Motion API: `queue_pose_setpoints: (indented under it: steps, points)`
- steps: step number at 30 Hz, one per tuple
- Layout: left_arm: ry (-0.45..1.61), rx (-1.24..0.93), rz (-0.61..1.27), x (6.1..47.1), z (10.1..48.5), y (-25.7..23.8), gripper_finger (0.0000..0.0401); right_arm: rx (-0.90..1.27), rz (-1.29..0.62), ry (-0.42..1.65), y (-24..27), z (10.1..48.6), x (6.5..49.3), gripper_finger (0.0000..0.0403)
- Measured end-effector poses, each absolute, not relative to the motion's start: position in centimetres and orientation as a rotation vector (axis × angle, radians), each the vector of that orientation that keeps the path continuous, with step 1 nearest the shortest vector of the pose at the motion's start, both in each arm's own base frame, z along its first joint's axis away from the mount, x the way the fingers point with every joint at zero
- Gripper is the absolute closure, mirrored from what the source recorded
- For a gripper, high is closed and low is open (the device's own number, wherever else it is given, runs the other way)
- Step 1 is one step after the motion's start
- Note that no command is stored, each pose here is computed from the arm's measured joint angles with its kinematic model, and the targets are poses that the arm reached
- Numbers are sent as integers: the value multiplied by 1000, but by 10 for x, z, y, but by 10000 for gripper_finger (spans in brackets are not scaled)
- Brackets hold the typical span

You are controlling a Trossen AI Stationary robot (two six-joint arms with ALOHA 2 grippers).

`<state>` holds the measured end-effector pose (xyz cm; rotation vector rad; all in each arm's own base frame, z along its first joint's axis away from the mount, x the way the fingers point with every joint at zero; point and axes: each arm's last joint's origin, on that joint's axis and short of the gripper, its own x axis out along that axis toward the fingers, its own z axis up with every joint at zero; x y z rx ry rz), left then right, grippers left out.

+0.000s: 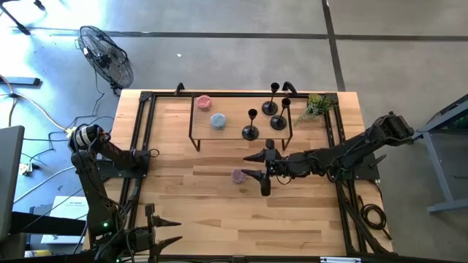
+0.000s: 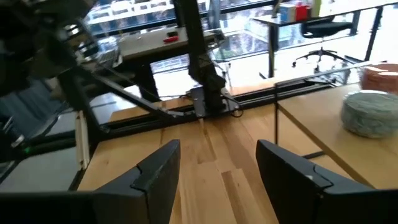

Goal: Pick & Place candle stick holders
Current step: Put the red patterned scented candle on the shelf

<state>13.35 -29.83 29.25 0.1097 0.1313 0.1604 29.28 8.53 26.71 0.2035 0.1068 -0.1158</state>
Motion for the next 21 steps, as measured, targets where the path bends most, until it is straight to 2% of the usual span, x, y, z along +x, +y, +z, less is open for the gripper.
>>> queue_pose_setpoints:
  steps: [11,21]
  points:
    - [131,109,161,134,293,-298,229,230,-150,92,87,268,292,194]
    - [131,108,160,134,293,-298,229,227,-172,59,94,271,289,168]
